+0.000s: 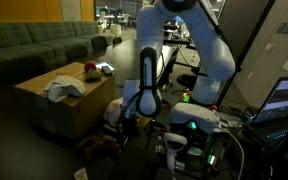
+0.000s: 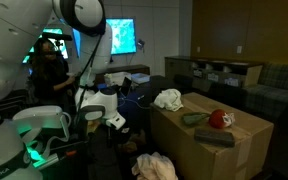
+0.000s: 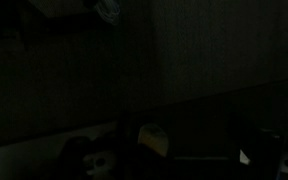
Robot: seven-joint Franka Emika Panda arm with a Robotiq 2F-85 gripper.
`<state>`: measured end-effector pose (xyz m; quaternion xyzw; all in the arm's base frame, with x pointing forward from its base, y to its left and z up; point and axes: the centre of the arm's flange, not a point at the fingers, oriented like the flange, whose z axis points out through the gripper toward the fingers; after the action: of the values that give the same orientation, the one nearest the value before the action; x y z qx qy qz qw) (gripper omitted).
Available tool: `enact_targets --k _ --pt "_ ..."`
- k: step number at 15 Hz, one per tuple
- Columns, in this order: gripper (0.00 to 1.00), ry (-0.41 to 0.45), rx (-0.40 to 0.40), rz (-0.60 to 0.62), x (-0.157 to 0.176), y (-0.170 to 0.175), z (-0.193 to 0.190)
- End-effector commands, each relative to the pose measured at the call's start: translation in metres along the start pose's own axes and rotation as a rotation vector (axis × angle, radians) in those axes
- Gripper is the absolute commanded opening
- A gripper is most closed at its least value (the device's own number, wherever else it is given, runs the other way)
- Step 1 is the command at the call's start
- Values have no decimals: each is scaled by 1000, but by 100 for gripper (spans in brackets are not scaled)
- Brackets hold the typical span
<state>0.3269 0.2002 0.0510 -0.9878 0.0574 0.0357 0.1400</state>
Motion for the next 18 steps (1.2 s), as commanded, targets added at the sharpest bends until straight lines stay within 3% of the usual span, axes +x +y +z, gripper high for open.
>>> enact_targets --k 1,11,18 --pt "100 36 15 1 12 -5 16" --pt "100 104 -46 1 39 16 33" --pt "100 166 -75 7 57 34 25"
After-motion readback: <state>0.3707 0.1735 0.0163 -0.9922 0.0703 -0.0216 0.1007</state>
